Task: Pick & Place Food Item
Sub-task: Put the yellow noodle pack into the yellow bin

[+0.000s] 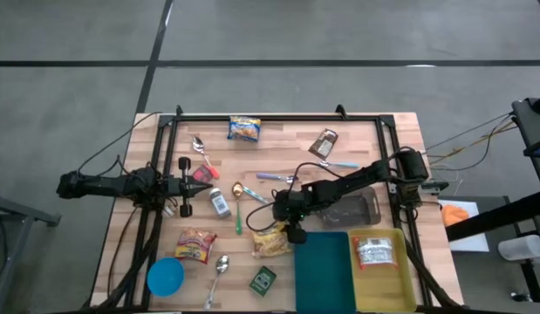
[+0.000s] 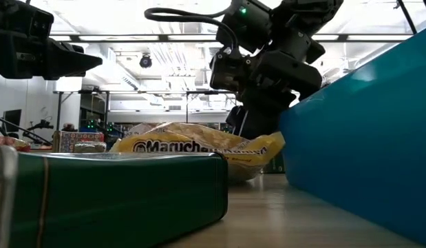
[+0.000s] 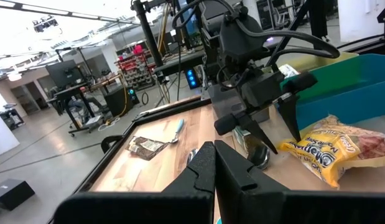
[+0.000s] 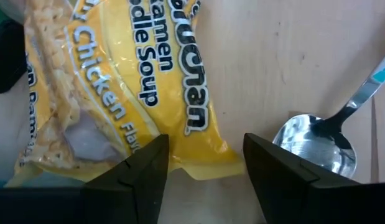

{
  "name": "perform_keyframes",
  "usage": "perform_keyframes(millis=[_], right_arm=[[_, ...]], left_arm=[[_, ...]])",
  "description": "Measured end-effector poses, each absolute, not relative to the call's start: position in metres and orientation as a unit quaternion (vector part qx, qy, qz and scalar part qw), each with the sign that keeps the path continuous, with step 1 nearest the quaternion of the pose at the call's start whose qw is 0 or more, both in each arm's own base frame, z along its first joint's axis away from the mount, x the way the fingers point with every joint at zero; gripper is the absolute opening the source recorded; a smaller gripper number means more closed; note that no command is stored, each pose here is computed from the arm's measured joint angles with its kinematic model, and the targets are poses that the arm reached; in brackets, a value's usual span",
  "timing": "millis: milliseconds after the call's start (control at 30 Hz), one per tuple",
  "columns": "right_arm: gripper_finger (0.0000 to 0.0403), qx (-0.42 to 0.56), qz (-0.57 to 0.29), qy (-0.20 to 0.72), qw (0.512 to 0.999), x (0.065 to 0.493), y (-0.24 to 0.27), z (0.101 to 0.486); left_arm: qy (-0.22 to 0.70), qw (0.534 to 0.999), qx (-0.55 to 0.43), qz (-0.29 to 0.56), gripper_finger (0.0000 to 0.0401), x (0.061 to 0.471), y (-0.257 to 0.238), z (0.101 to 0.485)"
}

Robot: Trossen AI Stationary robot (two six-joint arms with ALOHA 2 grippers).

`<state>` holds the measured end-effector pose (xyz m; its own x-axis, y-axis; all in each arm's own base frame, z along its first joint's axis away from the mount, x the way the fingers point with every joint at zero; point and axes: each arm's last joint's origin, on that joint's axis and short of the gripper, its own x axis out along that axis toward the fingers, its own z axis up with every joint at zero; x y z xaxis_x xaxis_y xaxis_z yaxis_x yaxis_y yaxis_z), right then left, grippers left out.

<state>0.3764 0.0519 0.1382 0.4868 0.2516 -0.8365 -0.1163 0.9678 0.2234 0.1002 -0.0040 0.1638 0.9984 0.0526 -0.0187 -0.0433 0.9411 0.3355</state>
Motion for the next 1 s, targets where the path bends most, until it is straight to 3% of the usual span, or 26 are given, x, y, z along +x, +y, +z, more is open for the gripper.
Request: perform_keyframes(millis=[500,1000], right_arm=[[0.0016,0.056,0.114,0.490,0.862,0.377,0.052,0.138],[0.0011,0.056,0.108,0.472,0.873,0.380,0.051,0.152]], left_arm=[[0.014,0.985,0.170,0.024,0.0000,0.100,-0.004,0.164],[0.014,0.985,0.170,0.024,0.0000,0.100,-0.004,0.164]])
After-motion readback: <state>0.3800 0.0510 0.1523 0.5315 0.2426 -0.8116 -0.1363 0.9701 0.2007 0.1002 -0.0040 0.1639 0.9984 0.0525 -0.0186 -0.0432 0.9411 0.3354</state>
